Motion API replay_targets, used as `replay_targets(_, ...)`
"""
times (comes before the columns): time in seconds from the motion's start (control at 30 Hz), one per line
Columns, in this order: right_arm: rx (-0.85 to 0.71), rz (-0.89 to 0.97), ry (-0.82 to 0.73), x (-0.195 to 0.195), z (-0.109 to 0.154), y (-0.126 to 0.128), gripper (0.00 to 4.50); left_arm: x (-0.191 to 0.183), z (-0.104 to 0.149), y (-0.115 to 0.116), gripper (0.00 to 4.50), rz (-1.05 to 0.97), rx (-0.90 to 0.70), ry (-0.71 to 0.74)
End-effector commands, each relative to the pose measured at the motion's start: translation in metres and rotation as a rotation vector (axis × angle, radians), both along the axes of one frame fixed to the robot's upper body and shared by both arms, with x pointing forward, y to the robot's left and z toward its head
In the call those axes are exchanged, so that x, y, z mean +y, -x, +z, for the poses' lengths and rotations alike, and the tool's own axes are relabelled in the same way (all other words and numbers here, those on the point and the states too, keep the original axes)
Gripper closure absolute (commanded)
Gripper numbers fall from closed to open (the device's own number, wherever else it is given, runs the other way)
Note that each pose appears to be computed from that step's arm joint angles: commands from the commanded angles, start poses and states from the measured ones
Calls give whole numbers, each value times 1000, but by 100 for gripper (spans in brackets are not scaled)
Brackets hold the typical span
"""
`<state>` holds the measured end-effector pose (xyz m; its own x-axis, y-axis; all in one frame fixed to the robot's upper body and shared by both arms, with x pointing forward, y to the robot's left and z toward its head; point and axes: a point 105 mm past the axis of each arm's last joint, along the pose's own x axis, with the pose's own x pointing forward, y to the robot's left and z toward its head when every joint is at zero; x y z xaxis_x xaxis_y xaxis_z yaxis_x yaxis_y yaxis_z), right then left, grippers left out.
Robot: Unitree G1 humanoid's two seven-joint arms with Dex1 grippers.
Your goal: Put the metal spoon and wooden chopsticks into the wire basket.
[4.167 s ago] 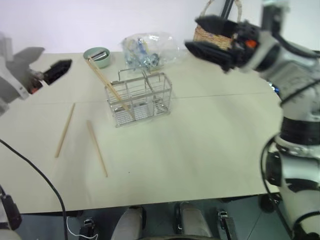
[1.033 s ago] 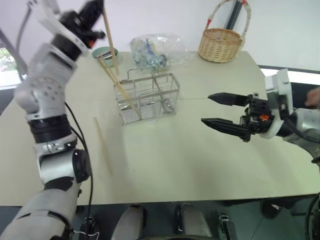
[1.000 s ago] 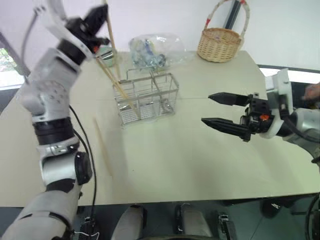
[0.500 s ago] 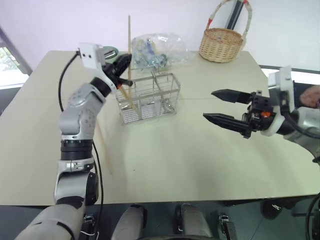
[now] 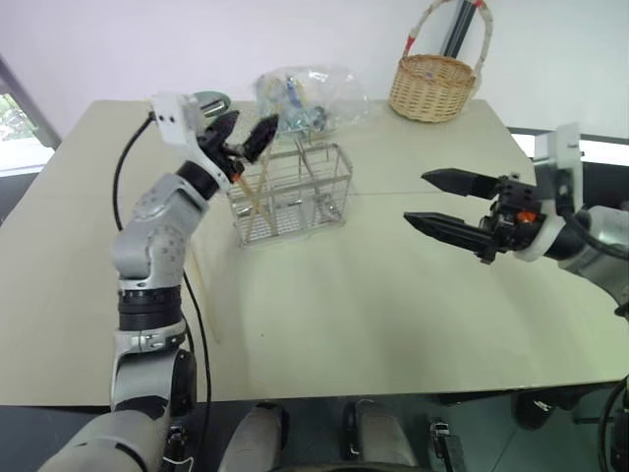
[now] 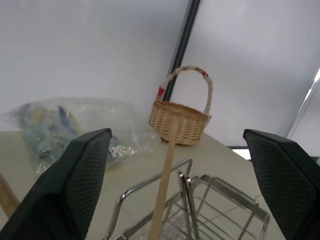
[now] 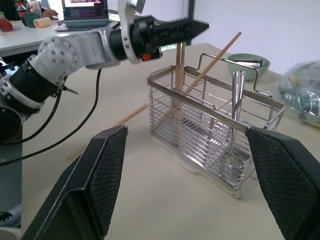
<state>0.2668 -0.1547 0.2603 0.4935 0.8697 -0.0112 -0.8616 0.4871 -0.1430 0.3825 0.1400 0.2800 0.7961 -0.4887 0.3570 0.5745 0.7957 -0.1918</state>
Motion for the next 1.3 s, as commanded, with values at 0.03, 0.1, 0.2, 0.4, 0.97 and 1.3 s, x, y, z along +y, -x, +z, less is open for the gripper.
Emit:
replay_targets(0.03,-54,19,-5,3,9,1,62,16,70,22,5,38,-142,58)
replay_targets(0.1,-52,27,-6,5,8,0,62,31,89,21,5,113,-108,85)
replay_targets(0.2,-52,42,-2,7,5,-1,62,54,76,8,5,256,103,100)
replay_targets(0.4,-35,75,8,9,1,-4,62,118,-14,15,5,652,629,-19)
replay_targets(0.97,-8,142,0,23,-4,-3,62,97,-124,19,5,600,1062,-206)
replay_targets(1.3,-2,114,-7,22,-5,3,62,87,-153,15,5,560,1203,-289)
